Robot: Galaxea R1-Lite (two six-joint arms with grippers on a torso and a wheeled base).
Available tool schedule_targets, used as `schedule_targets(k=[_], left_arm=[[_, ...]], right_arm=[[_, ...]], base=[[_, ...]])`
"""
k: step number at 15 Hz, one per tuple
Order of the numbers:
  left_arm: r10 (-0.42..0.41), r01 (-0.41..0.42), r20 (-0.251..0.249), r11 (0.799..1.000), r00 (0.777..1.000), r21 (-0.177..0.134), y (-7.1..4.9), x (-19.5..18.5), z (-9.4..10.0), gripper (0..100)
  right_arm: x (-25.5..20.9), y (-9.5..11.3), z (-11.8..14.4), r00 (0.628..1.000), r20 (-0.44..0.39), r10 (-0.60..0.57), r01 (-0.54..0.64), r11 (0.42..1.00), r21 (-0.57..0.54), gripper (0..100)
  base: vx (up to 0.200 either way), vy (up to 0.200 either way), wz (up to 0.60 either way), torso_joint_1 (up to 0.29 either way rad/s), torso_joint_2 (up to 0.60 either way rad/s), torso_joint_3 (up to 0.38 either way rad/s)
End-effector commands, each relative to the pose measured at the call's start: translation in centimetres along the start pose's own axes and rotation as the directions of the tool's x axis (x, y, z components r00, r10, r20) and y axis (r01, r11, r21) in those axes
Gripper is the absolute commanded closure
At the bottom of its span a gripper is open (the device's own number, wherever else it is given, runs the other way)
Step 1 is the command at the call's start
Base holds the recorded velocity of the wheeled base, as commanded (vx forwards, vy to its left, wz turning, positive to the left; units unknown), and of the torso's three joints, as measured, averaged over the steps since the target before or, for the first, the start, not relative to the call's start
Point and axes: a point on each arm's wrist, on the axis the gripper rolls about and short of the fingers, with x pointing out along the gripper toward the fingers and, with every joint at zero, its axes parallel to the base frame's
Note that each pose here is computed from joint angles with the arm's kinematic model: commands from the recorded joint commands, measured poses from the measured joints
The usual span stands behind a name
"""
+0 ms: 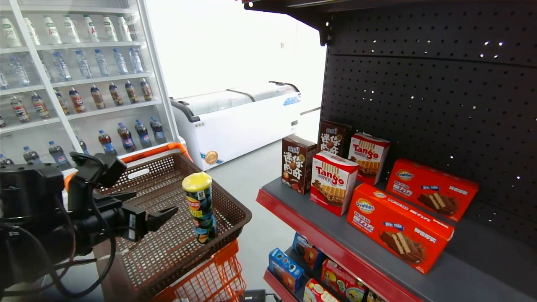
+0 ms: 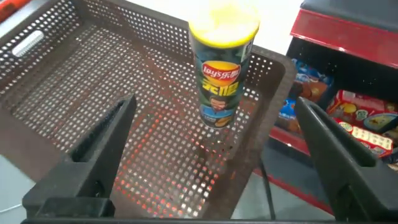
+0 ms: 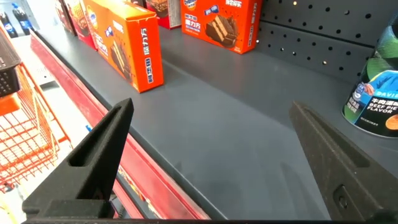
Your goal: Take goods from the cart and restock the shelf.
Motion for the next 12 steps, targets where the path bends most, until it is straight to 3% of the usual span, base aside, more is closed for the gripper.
schedule_targets(k=[1,4,12], left_arm=[[-0.033,0.033,-0.106,0.999,0.994,-0.001,-0.1,5.1,-2.8,0],[-0.044,0.049,-0.135,0.998,0.990,0.037,-0.4,7.4,-4.4,0],[-0.044,0.046,-0.034,0.997,0.998,0.062,-0.4,13.3,-7.3,0]], right_arm=[[0.0,0.0,0.0,1.000,0.001,0.000,0.000,1.000,0.000,0],[0.0,0.0,0.0,1.000,0.002,0.000,0.000,1.000,0.000,0],[0.0,0.0,0.0,1.000,0.001,0.000,0.000,1.000,0.000,0]], base=[[0.000,0.000,0.00,0.000,0.00,0.000],[0.000,0.000,0.00,0.000,0.00,0.000],[0.000,0.000,0.00,0.000,0.00,0.000]])
